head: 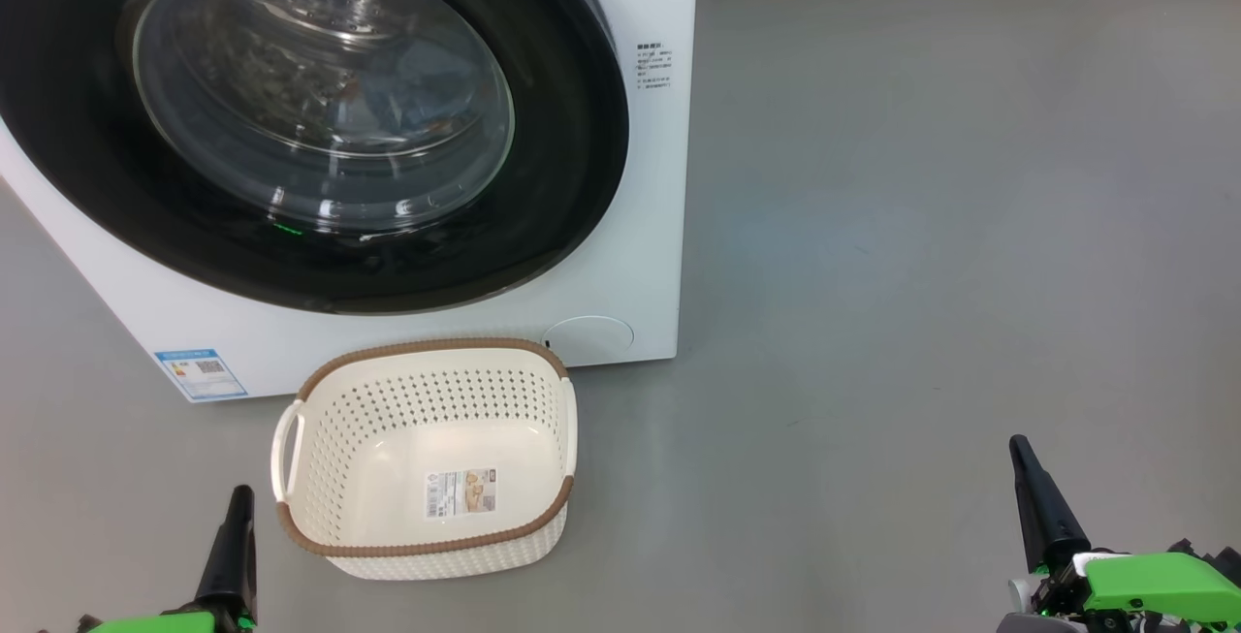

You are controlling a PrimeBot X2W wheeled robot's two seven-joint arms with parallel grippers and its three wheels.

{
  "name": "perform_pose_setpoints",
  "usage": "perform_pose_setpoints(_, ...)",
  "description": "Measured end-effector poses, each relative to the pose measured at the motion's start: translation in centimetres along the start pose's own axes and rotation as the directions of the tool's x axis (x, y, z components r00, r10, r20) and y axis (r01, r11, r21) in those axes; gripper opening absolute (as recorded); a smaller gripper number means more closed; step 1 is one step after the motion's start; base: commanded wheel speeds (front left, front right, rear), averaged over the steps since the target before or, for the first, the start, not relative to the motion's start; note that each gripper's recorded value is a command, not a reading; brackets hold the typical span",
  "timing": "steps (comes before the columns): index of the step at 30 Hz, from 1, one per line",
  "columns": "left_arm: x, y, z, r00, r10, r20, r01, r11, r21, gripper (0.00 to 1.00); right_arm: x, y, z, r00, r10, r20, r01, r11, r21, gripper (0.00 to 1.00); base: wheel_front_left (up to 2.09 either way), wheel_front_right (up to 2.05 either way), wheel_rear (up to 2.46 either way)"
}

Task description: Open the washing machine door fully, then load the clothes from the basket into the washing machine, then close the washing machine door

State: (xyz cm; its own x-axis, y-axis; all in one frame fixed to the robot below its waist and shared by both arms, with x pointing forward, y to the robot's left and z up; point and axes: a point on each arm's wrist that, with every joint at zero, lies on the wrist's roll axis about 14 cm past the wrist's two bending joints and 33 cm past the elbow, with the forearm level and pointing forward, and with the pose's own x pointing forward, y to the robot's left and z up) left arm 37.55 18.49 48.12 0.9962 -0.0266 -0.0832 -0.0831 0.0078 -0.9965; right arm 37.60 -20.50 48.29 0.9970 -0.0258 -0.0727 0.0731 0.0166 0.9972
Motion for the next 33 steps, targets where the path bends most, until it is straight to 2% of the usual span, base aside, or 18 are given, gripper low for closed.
perform_pose_setpoints(3, 0.04, 0.02, 0.02, 1.0, 0.0, -0.001, 0.0, 1.0, -0.017, 0.0, 0.07, 0.12, 0.08, 1.0, 0.005, 0.004, -0.005, 1.0, 0.026, 0.0, 0.0, 0.0, 0.0)
perform_pose_setpoints(33, 0.2, -0.24, 0.22, 1.0, -0.007, 0.0, 0.007, 1.0, -0.019, 0.0, 0.05, 0.14, 0.24, 1.0, 0.005, 0.004, -0.006, 1.0, 0.027, 0.0, 0.0, 0.0, 0.0)
